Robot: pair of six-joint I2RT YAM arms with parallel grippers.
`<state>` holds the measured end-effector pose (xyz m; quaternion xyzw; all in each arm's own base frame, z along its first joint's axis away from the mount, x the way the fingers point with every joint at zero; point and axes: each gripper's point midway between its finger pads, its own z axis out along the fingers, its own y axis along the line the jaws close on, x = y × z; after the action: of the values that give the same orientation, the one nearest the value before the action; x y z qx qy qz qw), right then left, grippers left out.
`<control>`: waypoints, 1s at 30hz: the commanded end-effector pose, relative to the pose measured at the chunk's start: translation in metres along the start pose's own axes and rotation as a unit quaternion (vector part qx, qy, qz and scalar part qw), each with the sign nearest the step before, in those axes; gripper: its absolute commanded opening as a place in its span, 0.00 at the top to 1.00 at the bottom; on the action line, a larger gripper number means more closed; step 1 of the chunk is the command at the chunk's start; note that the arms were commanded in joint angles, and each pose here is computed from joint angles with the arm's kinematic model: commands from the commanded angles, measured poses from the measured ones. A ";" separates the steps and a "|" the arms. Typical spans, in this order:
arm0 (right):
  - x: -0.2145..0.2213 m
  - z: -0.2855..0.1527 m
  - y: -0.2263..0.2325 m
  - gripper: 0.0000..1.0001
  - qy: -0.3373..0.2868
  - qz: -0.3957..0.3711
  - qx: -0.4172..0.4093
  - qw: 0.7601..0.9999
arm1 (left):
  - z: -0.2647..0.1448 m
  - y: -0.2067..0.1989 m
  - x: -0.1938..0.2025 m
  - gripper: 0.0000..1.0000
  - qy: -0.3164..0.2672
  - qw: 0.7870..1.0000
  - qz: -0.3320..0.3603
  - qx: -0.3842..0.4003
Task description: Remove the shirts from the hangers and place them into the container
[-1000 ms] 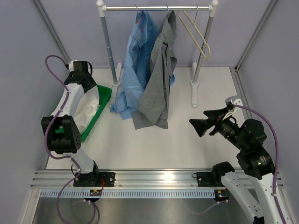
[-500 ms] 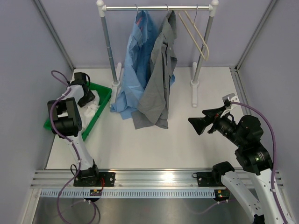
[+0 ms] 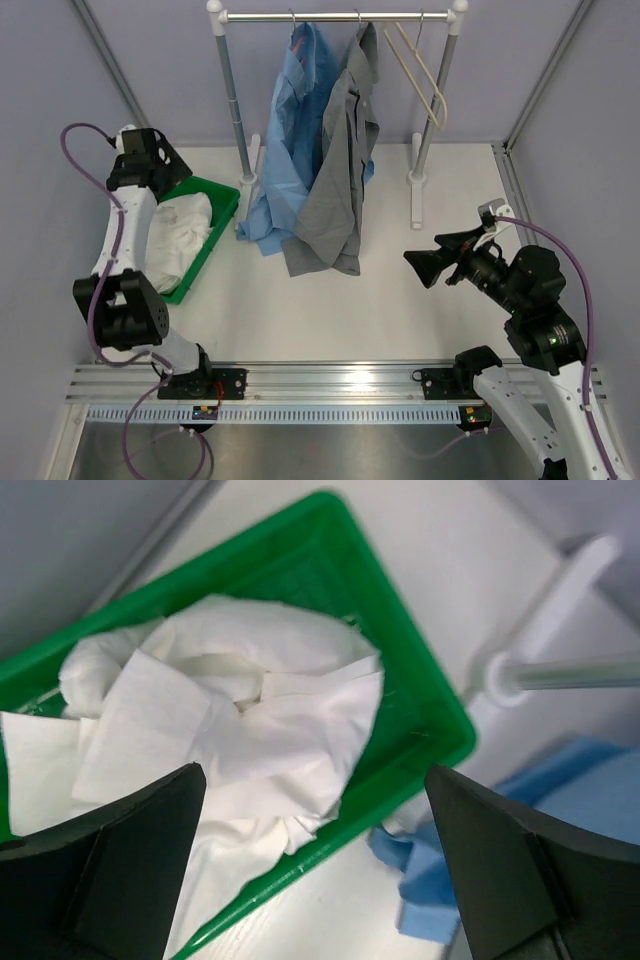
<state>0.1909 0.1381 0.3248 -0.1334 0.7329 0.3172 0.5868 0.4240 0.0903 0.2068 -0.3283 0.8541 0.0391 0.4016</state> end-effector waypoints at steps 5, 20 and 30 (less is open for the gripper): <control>-0.041 -0.026 0.011 0.01 -0.046 -0.004 0.020 0.999 | -0.148 -0.003 -0.033 0.01 -0.115 0.987 0.017 0.113; -0.067 -0.103 -0.017 0.01 -0.105 -0.031 0.172 0.979 | -0.302 0.044 0.031 0.01 -0.241 0.940 0.065 0.232; -0.051 -0.132 -0.030 0.01 -0.140 -0.039 0.213 0.966 | -0.343 0.097 0.067 0.01 -0.277 0.928 0.077 0.238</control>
<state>0.1217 0.0329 0.3872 0.0059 0.6869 0.1671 0.7073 0.1247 0.0075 0.3799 -0.1338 0.7104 -0.0701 0.6874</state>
